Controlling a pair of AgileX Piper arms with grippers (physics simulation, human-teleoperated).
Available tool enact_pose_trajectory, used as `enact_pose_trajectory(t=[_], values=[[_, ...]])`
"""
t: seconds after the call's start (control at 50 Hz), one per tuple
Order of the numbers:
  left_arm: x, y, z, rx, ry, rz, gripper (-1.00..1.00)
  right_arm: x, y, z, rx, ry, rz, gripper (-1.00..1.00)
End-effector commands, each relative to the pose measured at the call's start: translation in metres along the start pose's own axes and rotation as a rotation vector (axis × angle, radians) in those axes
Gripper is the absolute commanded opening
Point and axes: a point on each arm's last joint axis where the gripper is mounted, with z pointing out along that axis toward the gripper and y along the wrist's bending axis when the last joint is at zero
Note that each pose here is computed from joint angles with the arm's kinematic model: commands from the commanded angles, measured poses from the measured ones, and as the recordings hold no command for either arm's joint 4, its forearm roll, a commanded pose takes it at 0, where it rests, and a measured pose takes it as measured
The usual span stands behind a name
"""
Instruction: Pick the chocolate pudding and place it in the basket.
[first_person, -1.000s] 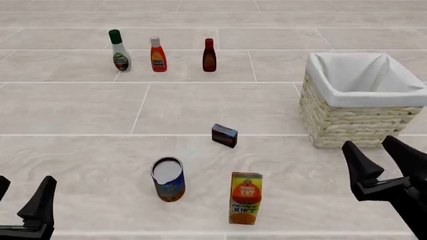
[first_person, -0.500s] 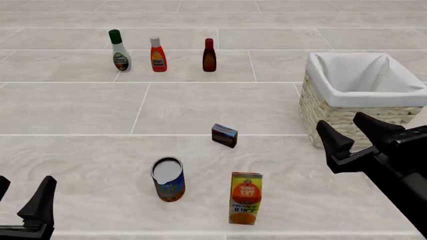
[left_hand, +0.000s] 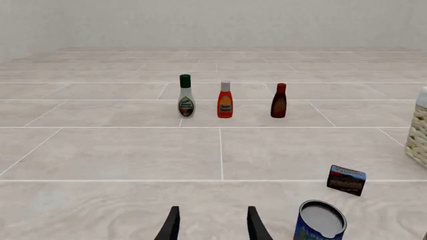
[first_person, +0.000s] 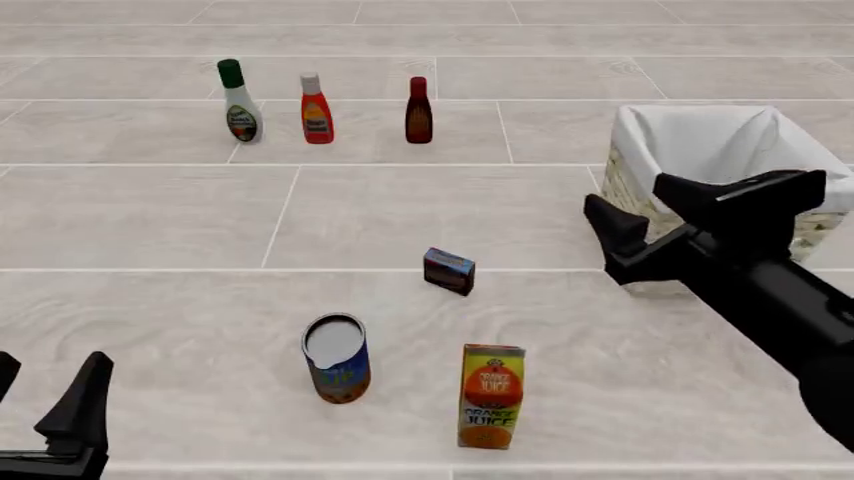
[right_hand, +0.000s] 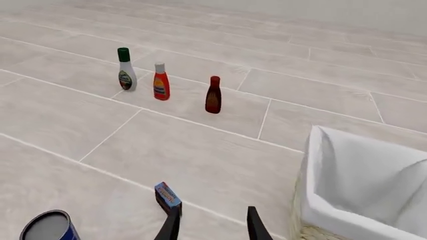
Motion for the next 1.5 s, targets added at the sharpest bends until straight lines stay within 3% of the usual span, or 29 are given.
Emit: enact_pose_trajectory(t=[0.02, 0.3, 0.6, 0.94, 1.1, 1.14, 1.5], values=[[0.000, 0.000, 0.000, 0.000, 0.000, 0.000, 1.00, -0.009, 0.008, 0.025, -0.039, 0.036, -0.015, 1.00], [0.000, 0.000, 0.000, 0.000, 0.000, 0.000, 1.00, -0.015, 0.020, 0.055, -0.080, 0.060, -0.016, 1.00], [0.000, 0.000, 0.000, 0.000, 0.000, 0.000, 1.00, 0.000, 0.027, 0.093, -0.093, 0.093, 0.004, 1.00], [0.000, 0.000, 0.000, 0.000, 0.000, 0.000, 1.00, 0.013, 0.041, 0.127, -0.128, 0.154, -0.013, 1.00], [0.000, 0.000, 0.000, 0.000, 0.000, 0.000, 1.00, 0.007, 0.048, 0.136, -0.144, 0.164, -0.024, 1.00], [0.000, 0.000, 0.000, 0.000, 0.000, 0.000, 1.00, 0.005, 0.057, 0.134, -0.174, 0.153, -0.052, 1.00], [0.000, 0.000, 0.000, 0.000, 0.000, 0.000, 1.00, -0.003, 0.060, 0.165, -0.174, 0.218, -0.060, 1.00]])
